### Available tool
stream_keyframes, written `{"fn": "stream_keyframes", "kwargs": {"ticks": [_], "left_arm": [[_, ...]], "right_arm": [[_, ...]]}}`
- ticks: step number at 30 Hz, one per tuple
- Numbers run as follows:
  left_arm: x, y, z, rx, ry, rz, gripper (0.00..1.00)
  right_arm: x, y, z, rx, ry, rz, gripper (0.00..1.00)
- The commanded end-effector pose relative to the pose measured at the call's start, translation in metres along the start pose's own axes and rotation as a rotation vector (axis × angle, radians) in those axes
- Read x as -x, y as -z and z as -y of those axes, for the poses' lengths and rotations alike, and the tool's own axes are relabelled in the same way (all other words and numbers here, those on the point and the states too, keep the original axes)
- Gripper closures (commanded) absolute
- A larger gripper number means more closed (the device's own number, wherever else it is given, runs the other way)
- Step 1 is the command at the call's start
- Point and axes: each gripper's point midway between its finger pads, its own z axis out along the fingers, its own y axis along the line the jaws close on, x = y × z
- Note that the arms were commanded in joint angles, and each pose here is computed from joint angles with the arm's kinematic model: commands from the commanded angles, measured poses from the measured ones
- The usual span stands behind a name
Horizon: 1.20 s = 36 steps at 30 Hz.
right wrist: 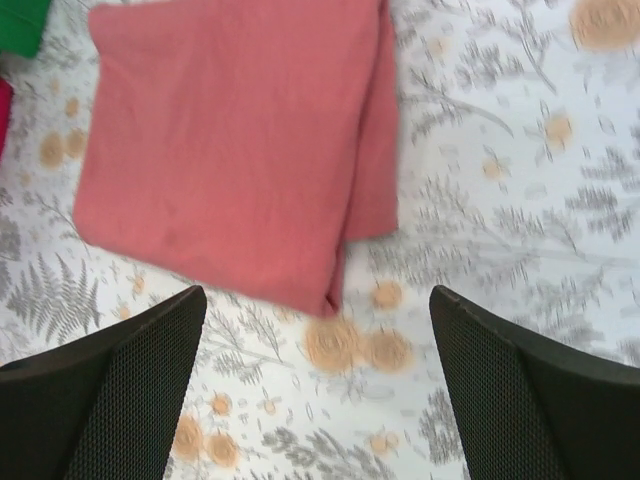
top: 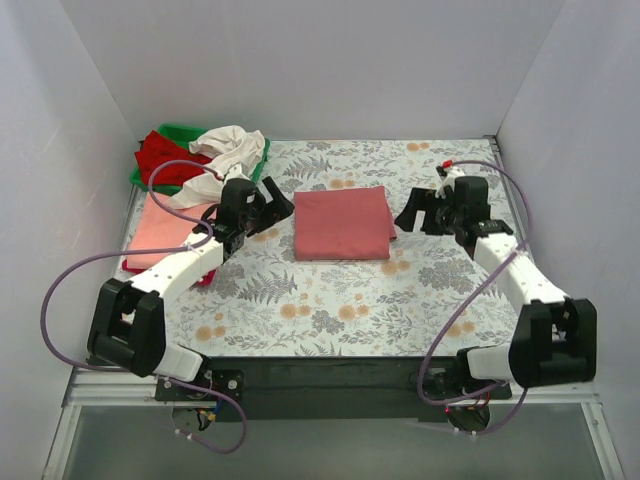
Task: Fold and stack the t-shirts
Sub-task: Fold the tshirt, then neatly place the folded tshirt to the corner
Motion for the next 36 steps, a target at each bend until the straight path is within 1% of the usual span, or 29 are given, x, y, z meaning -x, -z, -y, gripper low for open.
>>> {"fn": "stream_keyframes", "kwargs": {"ticks": [1,3,4,9,14,22,23,25,26,27,31,32,35,36], "left_arm": [[-0.025,0.015,-0.007,-0.021,0.004,-0.056,0.11],[-0.033,0.015,-0.011,-0.021,-0.002,-0.075,0.10],[-0.036,0.014,-0.011,-0.023,-0.013,-0.085,0.10],[-0.053,-0.007,-0.013,-0.027,-0.032,-0.155,0.09],[-0.059,-0.039,-0.014,-0.003,-0.061,-0.192,0.09],[-0.070,-0.089,-0.016,0.062,-0.148,-0.243,0.10],[-0.072,-0.093,-0.015,0.064,-0.158,-0.252,0.12],[-0.078,-0.099,-0.024,0.121,-0.186,-0.260,0.15],[-0.078,-0.108,-0.022,0.133,-0.190,-0.268,0.18],[-0.086,-0.108,-0.024,0.150,-0.202,-0.298,0.19],[-0.097,-0.116,-0.024,0.181,-0.234,-0.309,0.29],[-0.096,-0.119,-0.025,0.199,-0.246,-0.295,0.32],[-0.103,-0.120,-0.023,0.236,-0.297,-0.286,0.44],[-0.105,-0.121,-0.025,0.271,-0.322,-0.279,0.52]], "right_arm": [[0.001,0.019,0.013,-0.076,-0.006,0.149,0.02],[-0.010,0.023,0.023,-0.121,-0.033,0.161,0.02],[-0.022,0.027,0.027,-0.135,-0.044,0.157,0.02],[-0.038,0.038,0.035,-0.166,-0.058,0.179,0.02],[-0.045,0.048,0.026,-0.115,-0.040,0.193,0.02],[-0.050,0.059,0.012,-0.054,-0.008,0.188,0.02],[-0.050,0.060,0.012,-0.057,-0.003,0.190,0.02],[-0.047,0.065,0.012,-0.063,0.002,0.204,0.02],[-0.047,0.067,0.011,-0.064,0.002,0.206,0.02],[-0.049,0.068,0.011,-0.068,0.001,0.198,0.02],[-0.044,0.078,0.006,-0.056,0.018,0.232,0.02],[-0.044,0.079,0.007,-0.061,0.019,0.237,0.02],[-0.041,0.083,0.012,-0.094,0.026,0.262,0.02],[-0.041,0.084,0.015,-0.115,0.027,0.268,0.02]]}}
